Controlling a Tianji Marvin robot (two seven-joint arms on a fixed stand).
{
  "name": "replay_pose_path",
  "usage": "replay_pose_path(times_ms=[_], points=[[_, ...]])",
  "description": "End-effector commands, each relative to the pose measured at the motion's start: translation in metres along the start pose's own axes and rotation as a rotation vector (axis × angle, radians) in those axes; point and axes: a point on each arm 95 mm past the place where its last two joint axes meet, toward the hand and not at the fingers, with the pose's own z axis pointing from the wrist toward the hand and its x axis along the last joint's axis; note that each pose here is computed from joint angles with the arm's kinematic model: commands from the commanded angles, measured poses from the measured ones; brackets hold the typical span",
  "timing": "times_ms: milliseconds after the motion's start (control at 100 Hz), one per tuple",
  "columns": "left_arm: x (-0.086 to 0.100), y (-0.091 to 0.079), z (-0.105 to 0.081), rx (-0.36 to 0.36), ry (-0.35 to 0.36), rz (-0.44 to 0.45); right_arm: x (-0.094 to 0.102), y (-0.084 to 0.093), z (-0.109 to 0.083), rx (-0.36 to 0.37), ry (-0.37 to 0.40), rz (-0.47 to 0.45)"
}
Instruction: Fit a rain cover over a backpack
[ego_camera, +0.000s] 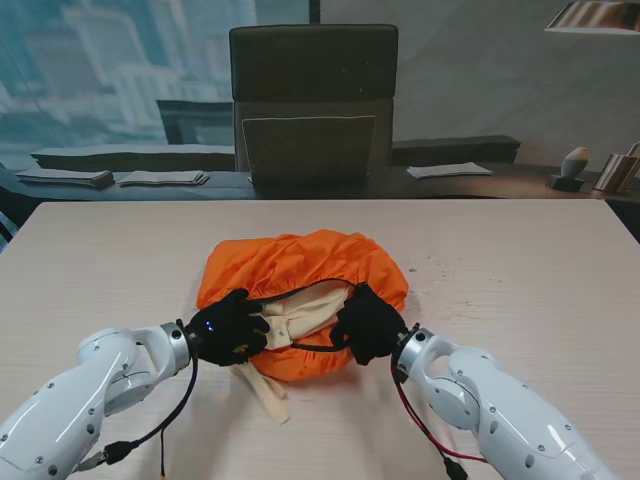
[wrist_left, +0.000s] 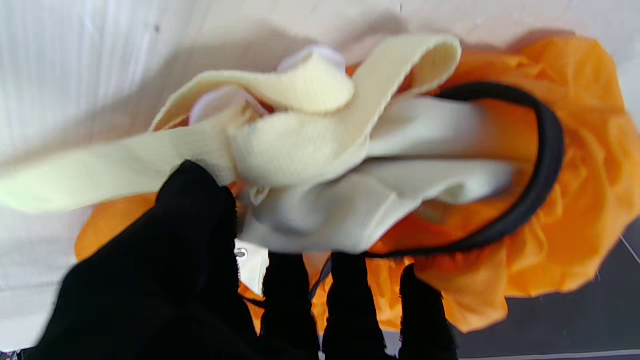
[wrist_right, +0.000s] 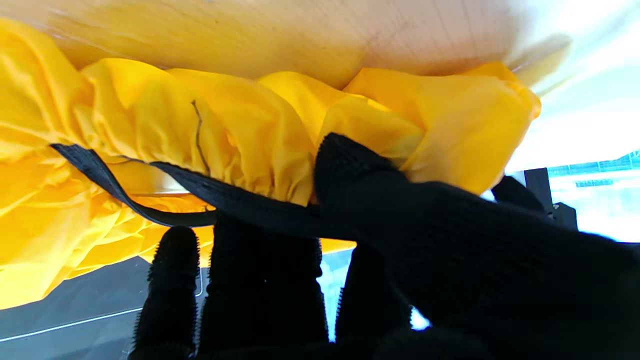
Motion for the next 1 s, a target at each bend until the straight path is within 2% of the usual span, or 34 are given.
replay_pose_path(times_ms=[0,120,220,400,500,610,680,830,990], points=[[0.000,-0.014,0.002,0.033,0.004,0.000,0.002,-0.004,0.000,0.024,0.007,-0.003],[0.000,-0.017,0.002,0.042,0.018,-0.043,0.002,-0.004,0.001,0.020,0.005,-0.003],[0.005,-0.014,-0.002,-0.094,0.039,-0.066,0.001,-0.005,0.001,0.021,0.000,0.000],[0.012,-0.007,-0.012,-0.245,0.036,-0.110,0.000,-0.006,0.001,0.012,-0.003,-0.006],[0.015,-0.005,-0.016,-0.308,0.026,-0.091,-0.001,-0.006,0.000,0.006,-0.008,-0.007],[0.015,0.005,-0.013,-0.315,0.025,-0.030,0.000,-0.007,0.000,0.000,-0.010,-0.004],[0.014,0.013,-0.008,-0.285,0.024,0.012,0.000,-0.007,-0.001,0.000,-0.009,-0.006],[0.012,0.027,0.004,-0.279,0.031,0.021,-0.001,-0.008,-0.002,-0.005,-0.013,-0.002],[0.011,0.039,0.016,-0.235,0.050,0.062,-0.002,-0.008,-0.002,-0.014,-0.014,0.001]])
